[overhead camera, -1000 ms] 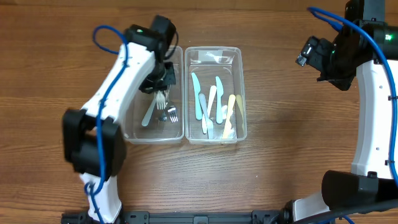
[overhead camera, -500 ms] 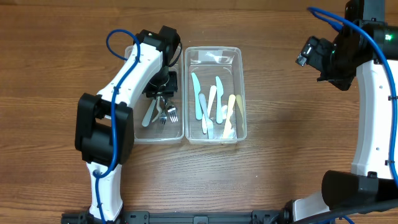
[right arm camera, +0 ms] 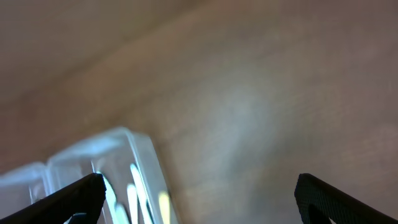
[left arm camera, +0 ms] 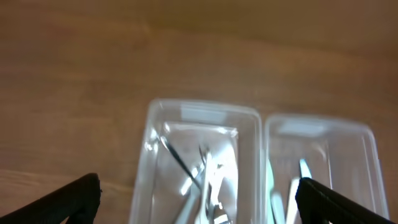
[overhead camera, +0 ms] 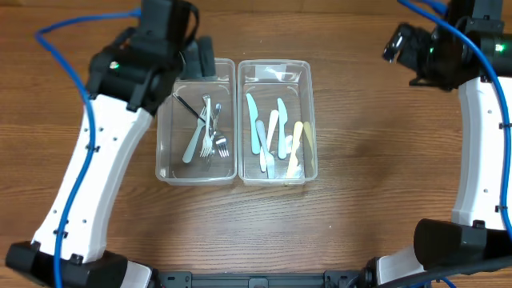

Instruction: Pack container

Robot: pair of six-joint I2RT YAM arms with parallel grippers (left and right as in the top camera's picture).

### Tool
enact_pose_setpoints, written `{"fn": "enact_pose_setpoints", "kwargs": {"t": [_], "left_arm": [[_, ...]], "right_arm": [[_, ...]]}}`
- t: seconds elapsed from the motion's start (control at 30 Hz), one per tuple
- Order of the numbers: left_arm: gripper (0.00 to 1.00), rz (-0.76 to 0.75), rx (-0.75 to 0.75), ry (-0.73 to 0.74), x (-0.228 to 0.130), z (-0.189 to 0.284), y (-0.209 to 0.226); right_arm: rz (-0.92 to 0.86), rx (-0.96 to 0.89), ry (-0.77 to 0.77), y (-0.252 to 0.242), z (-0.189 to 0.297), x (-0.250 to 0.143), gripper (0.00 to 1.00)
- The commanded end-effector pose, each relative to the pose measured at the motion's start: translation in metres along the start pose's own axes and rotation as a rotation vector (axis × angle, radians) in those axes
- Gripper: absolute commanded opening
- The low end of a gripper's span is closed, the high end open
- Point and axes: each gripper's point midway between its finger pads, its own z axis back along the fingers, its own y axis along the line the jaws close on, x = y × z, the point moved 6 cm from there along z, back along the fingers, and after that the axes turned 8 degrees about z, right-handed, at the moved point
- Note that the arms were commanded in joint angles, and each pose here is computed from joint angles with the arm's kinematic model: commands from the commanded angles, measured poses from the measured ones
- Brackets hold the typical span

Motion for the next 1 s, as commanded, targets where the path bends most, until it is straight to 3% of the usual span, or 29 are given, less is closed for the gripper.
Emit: {"fn": "enact_pose_setpoints", "kwargs": {"t": [0.0, 0.03, 0.07, 0.13, 0.43, 0.57, 0.97], "left_arm": [[1.00, -0.108, 0.151, -0.082, 0.018, -0.014, 0.021], [1.00, -0.269, 0.173, -0.053, 0.017, -0.014, 0.027], [1.00, -0.296, 0.183, -0.036, 0.014, -0.012, 0.029], [1.00, -0.199, 0.179, -0.035, 0.012, -0.004, 0.034], [1.00, -0.141, 0.109, -0.128, -0.011, 0.065, 0.059], [1.00, -0.123, 0.078, -0.182, -0.040, 0.083, 0.078], [1.00, -0.116, 0.008, -0.313, -0.147, 0.109, 0.132]], "right_arm": [[0.028, 0.009, -0.039, 0.002, 0.002, 0.007, 1.00], [0.021, -0.003, -0.014, -0.002, 0.002, 0.003, 1.00], [0.017, -0.018, 0.008, -0.005, 0.002, -0.002, 1.00], [0.010, -0.053, 0.045, -0.010, 0.002, -0.009, 1.00], [-0.025, -0.072, 0.045, -0.014, 0.050, -0.033, 1.00], [-0.034, -0.056, -0.031, -0.017, 0.078, -0.057, 1.00], [0.053, -0.055, -0.426, -0.040, 0.125, -0.200, 1.00]]}}
